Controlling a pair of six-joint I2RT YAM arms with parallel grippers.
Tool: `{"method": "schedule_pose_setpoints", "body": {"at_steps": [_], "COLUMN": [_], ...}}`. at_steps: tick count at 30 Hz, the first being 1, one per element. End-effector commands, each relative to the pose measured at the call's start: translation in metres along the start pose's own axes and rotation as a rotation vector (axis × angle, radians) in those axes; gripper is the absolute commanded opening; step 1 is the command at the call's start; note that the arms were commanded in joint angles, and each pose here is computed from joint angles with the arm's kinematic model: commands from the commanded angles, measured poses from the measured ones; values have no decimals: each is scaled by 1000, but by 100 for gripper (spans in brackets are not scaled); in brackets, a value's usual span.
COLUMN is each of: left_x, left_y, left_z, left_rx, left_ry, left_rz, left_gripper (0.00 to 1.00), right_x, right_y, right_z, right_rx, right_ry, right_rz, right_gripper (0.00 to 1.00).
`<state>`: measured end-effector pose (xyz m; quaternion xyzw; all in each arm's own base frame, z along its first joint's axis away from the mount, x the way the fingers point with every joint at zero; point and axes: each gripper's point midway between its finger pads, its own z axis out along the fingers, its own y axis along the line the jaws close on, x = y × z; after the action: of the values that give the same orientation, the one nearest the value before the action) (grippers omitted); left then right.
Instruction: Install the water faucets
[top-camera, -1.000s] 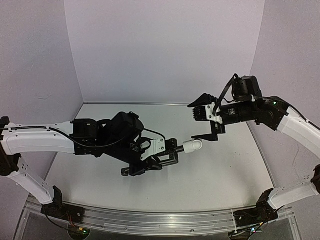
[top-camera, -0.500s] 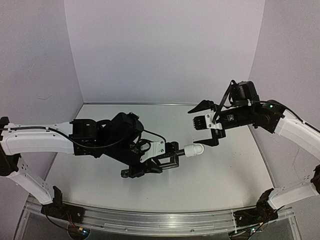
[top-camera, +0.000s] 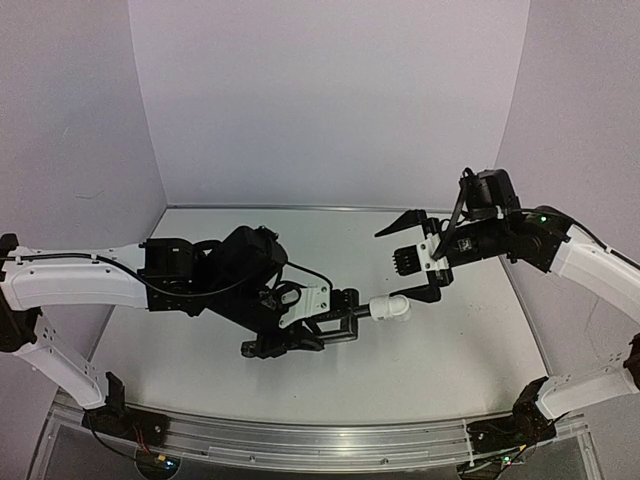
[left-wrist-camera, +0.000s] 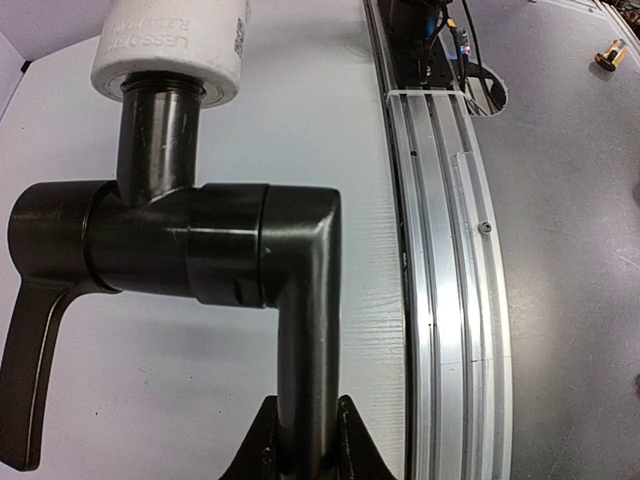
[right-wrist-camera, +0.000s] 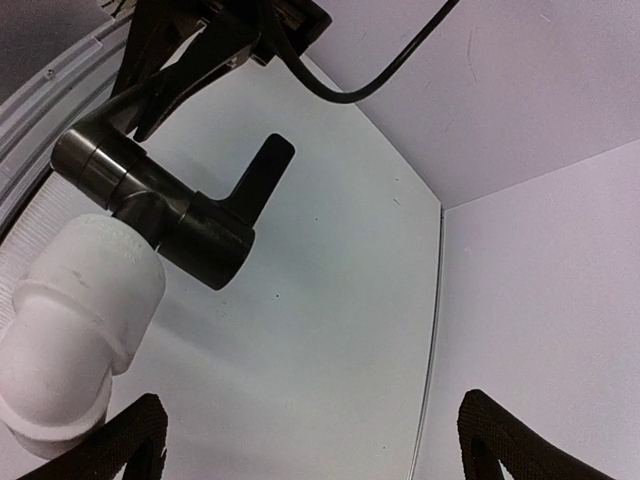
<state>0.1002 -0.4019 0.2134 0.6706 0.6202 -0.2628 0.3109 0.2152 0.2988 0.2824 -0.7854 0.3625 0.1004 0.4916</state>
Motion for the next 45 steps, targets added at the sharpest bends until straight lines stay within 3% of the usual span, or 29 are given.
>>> {"method": "schedule_pose_setpoints", "body": {"at_steps": [1,22,45], "left_x": [-67,-66,-59], "left_y": [18,23,23], "left_z": [-42,-40,-24], "left_rx": [-96,-113,-86], "left_ry": [-239,-239,-192], "left_rz": [42,30,25], "left_gripper": [0,0,0], "right_x": [-7,-27,-53], "right_y": [18,36,-36], "right_z": [1,-11,-19], "right_rx": [-53,-95,86], "right_ry": [-53,-134,-183], "right_rz": [-11,-43,72], "right_gripper": [98,98,98]}}
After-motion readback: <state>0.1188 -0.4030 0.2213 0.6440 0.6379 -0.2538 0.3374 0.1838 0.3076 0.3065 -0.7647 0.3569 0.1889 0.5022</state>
